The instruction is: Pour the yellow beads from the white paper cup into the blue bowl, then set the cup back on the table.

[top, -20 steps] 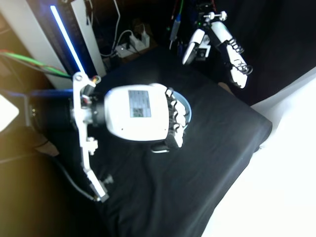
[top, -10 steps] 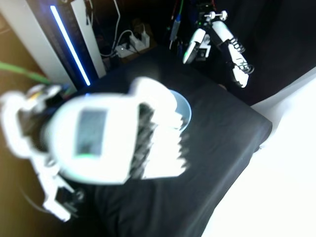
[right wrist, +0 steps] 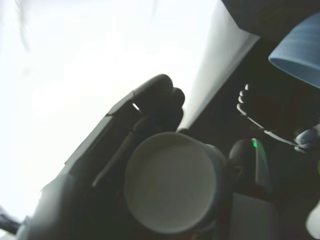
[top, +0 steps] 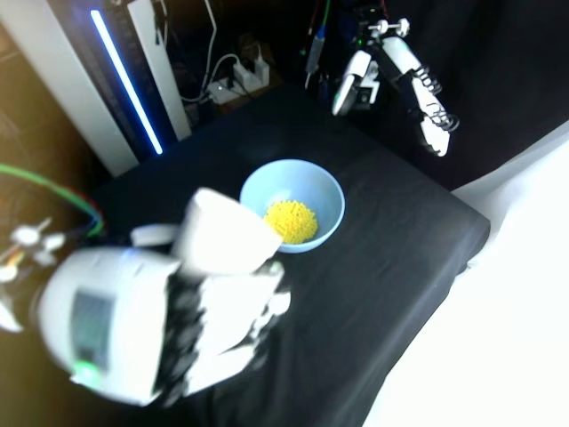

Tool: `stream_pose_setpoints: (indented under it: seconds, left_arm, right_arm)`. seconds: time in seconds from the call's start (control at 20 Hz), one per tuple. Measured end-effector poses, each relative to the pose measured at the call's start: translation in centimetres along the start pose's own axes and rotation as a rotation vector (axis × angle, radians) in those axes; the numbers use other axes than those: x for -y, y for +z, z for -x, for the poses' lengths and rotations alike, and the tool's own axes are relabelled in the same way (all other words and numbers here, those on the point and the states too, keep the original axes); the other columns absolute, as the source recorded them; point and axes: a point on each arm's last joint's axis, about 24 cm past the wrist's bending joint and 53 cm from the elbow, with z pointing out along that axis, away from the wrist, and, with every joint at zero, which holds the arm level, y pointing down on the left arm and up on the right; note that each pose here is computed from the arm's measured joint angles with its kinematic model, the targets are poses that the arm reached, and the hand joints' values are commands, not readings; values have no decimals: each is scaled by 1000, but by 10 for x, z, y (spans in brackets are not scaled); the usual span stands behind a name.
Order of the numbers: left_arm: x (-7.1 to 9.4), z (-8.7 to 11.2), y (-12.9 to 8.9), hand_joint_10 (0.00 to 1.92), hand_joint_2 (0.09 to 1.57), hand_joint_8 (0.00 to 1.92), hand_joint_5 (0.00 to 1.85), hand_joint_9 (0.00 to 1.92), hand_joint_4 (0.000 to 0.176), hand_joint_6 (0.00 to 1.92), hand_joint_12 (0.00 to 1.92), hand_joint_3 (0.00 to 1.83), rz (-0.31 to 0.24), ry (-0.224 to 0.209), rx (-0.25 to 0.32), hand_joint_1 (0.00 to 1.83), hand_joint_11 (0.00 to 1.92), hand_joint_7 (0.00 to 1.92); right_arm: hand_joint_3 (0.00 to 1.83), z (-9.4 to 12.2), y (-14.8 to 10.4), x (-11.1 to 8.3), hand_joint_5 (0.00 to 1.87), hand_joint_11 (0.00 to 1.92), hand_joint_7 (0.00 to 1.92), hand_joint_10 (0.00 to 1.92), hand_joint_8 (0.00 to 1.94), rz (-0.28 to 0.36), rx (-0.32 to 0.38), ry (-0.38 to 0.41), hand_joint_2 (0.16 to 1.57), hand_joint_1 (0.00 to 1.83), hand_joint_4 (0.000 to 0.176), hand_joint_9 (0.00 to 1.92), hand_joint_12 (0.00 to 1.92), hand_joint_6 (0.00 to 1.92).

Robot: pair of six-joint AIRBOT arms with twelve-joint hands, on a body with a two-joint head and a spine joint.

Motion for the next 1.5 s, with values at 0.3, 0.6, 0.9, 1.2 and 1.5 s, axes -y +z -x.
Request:
stream_pose_setpoints:
  seconds: [0.3,0.6,0.9,1.2,1.5]
  left_arm:
    - [-2,0,-1,1,918,1,237,182,0,1,587,1,7,-6,5,571,0,217]
    - [-3,1,-2,0,912,0,234,175,0,0,559,0,10,-9,7,579,0,218]
    - [-3,1,-2,3,918,3,232,171,0,4,563,1,10,-9,6,563,0,211]
    - [-3,-1,-1,1,920,3,203,138,0,0,411,1,10,-10,3,563,0,187]
    - [-4,-7,-1,1,940,2,201,158,0,0,513,3,10,-17,-4,561,0,189]
  right_arm:
    - [6,27,-22,15,732,1169,1267,0,3,24,152,104,1248,1092,0,1378,489,1344]
    - [0,40,-35,19,822,1156,991,11,880,81,278,184,1180,1212,0,1357,407,1192]
    - [0,43,-46,32,733,1113,1080,9,521,84,330,229,1234,1124,0,1353,487,1336]
    - [0,36,-47,44,826,994,994,0,925,70,333,248,1159,1208,0,1235,426,1276]
    - [0,26,-48,57,1040,356,739,0,6,34,314,256,1094,1145,0,527,89,881]
